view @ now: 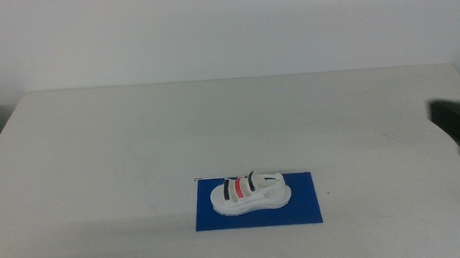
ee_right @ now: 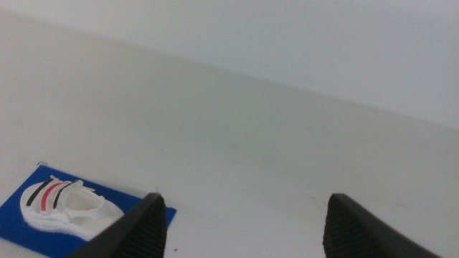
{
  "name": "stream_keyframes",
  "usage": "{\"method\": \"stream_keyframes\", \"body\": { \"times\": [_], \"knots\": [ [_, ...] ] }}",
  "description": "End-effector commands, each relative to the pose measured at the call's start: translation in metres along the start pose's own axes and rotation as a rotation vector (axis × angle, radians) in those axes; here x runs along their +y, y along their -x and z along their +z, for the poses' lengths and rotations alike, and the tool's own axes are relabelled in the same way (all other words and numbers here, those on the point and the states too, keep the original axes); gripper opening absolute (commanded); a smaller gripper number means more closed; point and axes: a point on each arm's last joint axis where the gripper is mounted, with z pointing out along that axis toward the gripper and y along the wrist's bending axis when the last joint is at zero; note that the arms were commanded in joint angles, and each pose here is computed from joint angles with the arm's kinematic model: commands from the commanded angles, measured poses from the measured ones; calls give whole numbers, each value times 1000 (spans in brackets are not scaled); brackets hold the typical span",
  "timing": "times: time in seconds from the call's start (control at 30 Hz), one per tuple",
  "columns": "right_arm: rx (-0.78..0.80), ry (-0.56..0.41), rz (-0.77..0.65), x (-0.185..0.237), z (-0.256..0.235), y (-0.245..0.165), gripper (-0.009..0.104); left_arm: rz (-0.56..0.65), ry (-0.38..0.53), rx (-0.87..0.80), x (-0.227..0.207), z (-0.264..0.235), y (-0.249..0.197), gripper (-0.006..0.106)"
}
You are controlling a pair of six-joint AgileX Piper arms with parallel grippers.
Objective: Use one arm to grab the shoe from the table and place it on the mat.
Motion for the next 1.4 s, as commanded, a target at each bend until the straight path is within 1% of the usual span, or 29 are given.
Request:
{"method": "stream_keyframes", "body": {
  "times": [0.0, 0.13, 0.23, 0.3, 0.43, 0.5, 0.6, 0.83, 1.37],
  "knots": [
    [-200, -39, -7, -4, -23, -3, 56, -12, -1, -87, 0, -1, 6, 94],
    [-333, -65, -5, -5, -48, -40, 56, -12, -1, -87, 0, -1, 6, 94],
    [-363, -63, 3, -3, -60, -63, 56, -12, -1, -87, 0, -1, 6, 94],
    [-375, -59, 24, -2, -64, -75, 60, -12, -1, -87, 0, -1, 6, 94],
    [-358, -52, 57, -2, -65, -91, 73, -12, -1, -87, 0, -1, 6, 94],
    [-356, -45, 96, -1, -64, -96, 82, -12, -1, -87, 0, -1, 6, 94],
    [-353, -37, 144, -1, -63, -104, 92, -12, -1, -87, 0, -1, 6, 94],
    [-361, -37, 145, -1, -62, -120, 92, -12, -1, -87, 0, -1, 6, 94],
    [-364, -36, 145, 1, -54, -171, 92, -12, -1, -87, 0, -1, 6, 94]
  ]
}}
